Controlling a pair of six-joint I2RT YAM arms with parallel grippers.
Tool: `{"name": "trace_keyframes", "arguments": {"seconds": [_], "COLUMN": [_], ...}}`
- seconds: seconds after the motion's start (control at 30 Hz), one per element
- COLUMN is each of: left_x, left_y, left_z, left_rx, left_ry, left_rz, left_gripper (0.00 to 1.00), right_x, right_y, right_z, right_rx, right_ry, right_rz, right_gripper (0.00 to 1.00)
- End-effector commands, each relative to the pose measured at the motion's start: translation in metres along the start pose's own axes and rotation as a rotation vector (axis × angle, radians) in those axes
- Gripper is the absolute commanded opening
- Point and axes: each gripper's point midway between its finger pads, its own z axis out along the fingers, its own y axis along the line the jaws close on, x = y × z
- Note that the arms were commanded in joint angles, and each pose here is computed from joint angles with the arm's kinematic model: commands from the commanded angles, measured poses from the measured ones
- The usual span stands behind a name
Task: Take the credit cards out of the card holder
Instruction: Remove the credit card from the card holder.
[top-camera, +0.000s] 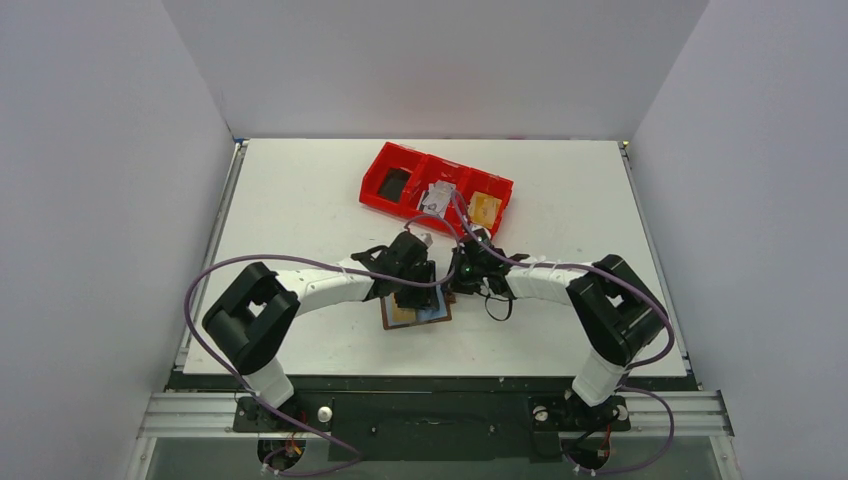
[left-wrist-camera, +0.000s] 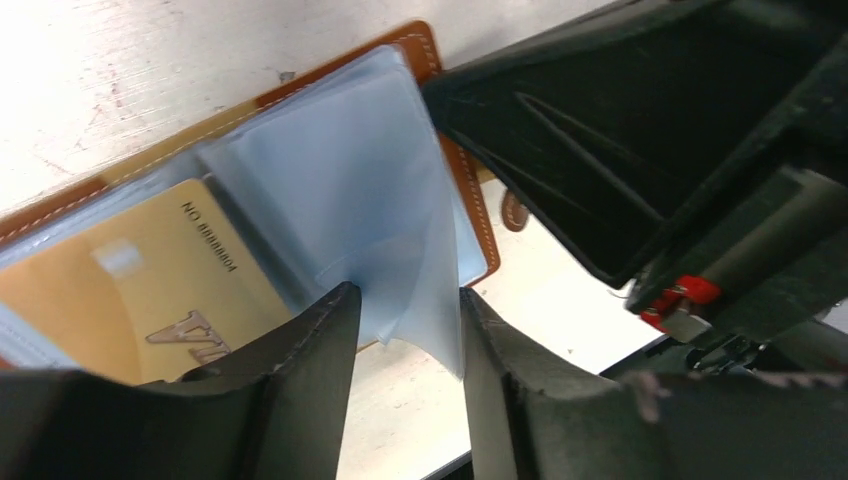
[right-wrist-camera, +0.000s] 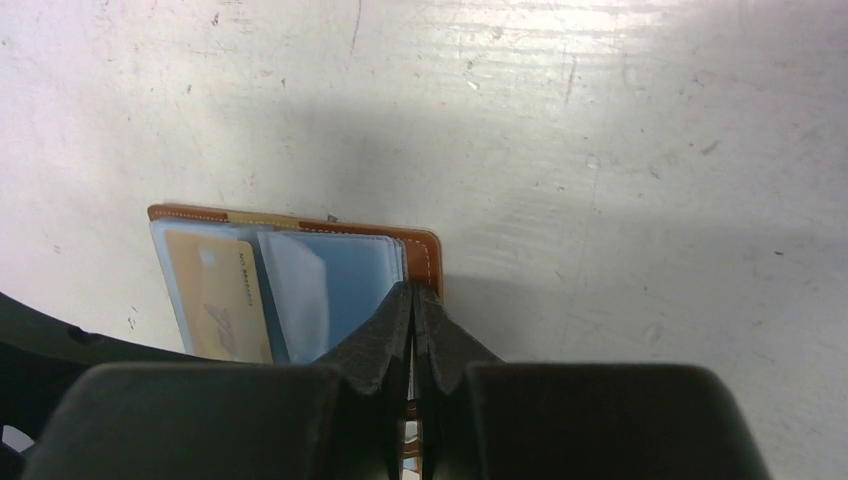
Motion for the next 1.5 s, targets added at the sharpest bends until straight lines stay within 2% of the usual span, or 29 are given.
{"name": "trace_keyframes", "arguments": {"seconds": [0.0,0.1,0.4,0.8,0.93,1.07,1.13,1.37,1.47], "left_x": [-0.023,-0.028,-0.039,-0.058,-0.065,-0.067,-0.067,-0.055,-0.05], "left_y": [-0.029,-0.037,-0.052,-0.08,-0.06,-0.022,-0.004,0.029,0.036], "left_z": [-0.004,-0.009,-0.027,-0.079,-0.087,-0.087,-0.088,-0.082,-0.078], "left_rx": [0.089,0.113,0.174,0.289,0.23,0.134,0.109,0.058,0.043], "left_ry": [-0.063,-0.085,-0.133,-0.227,-0.253,-0.262,-0.265,-0.24,-0.227], "left_rz": [0.043,0.051,0.074,0.086,0.005,-0.066,-0.099,-0.15,-0.161], "left_gripper": [0.4,0.45,0.5,0.54,0.54,0.54,0.54,0.53,0.5], "right_x": [0.015,0.014,0.011,0.008,0.005,-0.004,-0.011,-0.039,-0.052], "right_y": [-0.013,-0.011,-0.008,-0.008,-0.007,-0.002,0.0,0.001,0.008], "right_z": [0.012,0.014,0.012,0.009,0.005,-0.007,-0.015,-0.05,-0.063], "right_rx": [0.047,0.04,0.027,0.028,0.026,0.02,0.024,0.072,0.066], "right_ry": [0.047,0.046,0.038,0.029,0.02,-0.006,-0.029,-0.117,-0.156], "right_rz": [-0.009,-0.009,-0.002,0.009,0.011,0.016,0.017,0.039,0.033], "right_gripper": [0.0,0.0,0.0,0.0,0.0,0.0,0.04,0.35,0.4]}}
